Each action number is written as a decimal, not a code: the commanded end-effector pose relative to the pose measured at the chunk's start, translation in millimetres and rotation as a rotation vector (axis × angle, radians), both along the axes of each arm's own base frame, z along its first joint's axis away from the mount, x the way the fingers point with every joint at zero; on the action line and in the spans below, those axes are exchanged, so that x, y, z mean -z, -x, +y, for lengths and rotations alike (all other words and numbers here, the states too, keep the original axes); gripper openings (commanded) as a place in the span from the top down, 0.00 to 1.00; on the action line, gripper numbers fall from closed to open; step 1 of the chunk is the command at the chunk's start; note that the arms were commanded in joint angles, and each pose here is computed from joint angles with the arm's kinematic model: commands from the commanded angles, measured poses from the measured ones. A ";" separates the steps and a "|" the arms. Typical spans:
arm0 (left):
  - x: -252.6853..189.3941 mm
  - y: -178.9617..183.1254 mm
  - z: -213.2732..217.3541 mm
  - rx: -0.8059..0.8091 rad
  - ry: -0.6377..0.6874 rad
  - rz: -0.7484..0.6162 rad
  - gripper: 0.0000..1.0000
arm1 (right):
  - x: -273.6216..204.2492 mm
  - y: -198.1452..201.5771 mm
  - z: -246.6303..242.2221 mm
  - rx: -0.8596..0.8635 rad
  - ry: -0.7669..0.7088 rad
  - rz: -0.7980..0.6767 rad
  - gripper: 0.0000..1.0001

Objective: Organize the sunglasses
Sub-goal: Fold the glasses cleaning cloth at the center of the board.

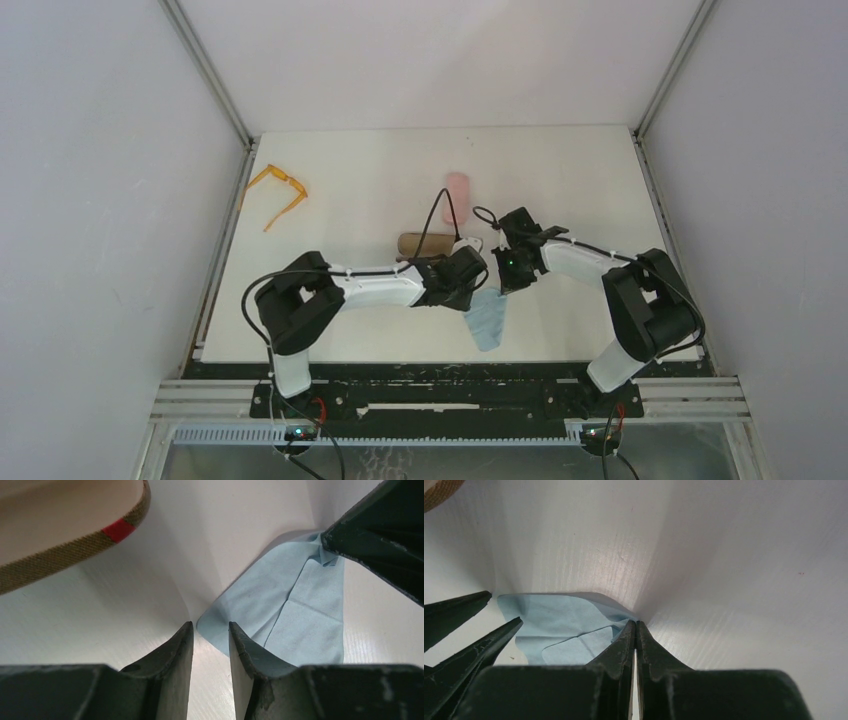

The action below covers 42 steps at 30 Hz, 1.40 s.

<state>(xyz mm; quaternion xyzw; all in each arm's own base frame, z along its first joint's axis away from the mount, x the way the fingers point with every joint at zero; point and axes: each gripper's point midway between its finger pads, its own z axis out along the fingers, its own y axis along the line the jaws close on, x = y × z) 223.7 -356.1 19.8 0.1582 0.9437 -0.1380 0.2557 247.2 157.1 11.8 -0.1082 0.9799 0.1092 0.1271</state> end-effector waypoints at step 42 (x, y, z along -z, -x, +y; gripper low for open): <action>-97.6 25.2 27.9 0.064 0.161 -0.222 1.00 | -95.3 10.1 53.4 -0.105 -0.339 -0.335 1.00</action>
